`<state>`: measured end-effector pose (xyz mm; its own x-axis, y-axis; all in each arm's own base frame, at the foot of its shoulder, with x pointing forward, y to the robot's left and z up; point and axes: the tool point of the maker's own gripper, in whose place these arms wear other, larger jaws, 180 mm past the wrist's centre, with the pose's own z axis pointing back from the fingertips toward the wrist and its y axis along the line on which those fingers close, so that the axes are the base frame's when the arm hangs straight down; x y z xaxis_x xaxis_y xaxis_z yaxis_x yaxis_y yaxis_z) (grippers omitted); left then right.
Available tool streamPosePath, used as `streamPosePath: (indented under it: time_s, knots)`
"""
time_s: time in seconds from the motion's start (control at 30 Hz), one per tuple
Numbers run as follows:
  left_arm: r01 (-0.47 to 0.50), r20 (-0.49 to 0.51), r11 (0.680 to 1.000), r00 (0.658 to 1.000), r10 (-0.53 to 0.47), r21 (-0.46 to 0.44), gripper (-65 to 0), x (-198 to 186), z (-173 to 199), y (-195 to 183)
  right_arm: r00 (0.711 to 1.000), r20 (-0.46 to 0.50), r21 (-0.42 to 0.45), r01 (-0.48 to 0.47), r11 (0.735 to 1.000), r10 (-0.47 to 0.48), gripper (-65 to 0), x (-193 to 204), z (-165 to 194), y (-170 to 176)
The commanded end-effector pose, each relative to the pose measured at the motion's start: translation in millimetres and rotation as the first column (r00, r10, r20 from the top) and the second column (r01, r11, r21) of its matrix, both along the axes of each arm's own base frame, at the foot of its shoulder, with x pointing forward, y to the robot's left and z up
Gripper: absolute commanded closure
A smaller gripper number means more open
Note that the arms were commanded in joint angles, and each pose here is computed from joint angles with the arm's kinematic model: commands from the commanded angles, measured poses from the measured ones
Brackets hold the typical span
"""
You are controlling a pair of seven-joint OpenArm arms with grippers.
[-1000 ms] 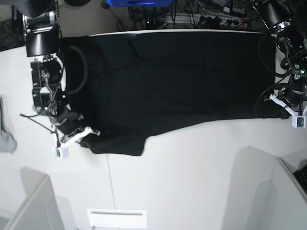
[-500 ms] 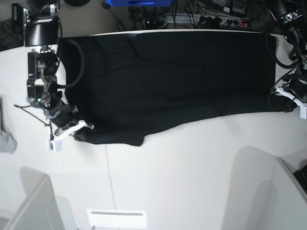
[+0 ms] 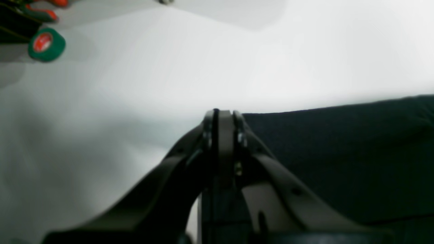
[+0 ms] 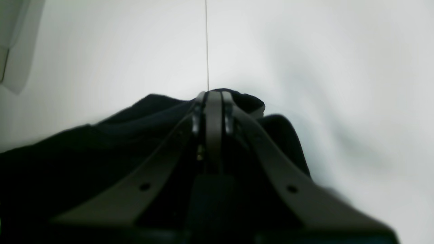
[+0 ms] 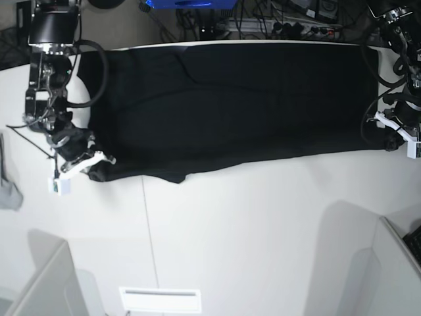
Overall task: Fold the T-shirt properly
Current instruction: 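Fold the hem up over the shirt toward the collar with both grippers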
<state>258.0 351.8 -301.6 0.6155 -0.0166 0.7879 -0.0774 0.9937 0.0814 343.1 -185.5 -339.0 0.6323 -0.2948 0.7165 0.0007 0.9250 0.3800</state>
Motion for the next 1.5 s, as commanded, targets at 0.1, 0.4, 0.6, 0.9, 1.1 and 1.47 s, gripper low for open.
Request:
streamPosePath:
  time_s: [0.1,0.4,0.6,0.9,1.1,1.47]
  knots:
    - [0.012,0.024,1.000,1.000,-0.012,0.029,0.0,-0.1,11.3,2.9,0.999,0.047,-0.015,-0.002,1.000,0.002,0.0,-0.3,19.2,-5.9]
    - [0.039,-0.004,0.998,0.999,-0.039,0.053,0.0,-13.6,10.5,-4.3,0.999,0.049,-0.028,0.001,1.000,0.001,0.0,-19.3,21.5,-7.7]
    - [0.004,-0.006,0.998,1.000,-0.003,0.070,0.0,-24.2,13.8,7.7,0.998,0.051,0.081,0.021,0.997,-0.026,0.0,-30.8,26.6,-8.5]
    - [0.026,-0.021,0.995,0.999,-0.024,0.095,0.0,-34.0,17.2,2.7,1.000,0.010,0.099,-0.003,0.995,0.002,0.0,-45.8,34.5,-8.7]
    - [0.030,-0.047,0.995,0.999,-0.025,0.097,0.0,-41.9,12.3,2.4,1.000,-0.019,0.094,0.009,0.995,-0.007,0.0,-58.2,26.9,-12.3]
    - [0.036,-0.082,0.994,0.996,-0.028,0.098,0.0,-52.4,5.6,2.1,0.996,-0.082,0.072,0.024,0.997,-0.018,0.0,-85.2,20.2,-21.0]
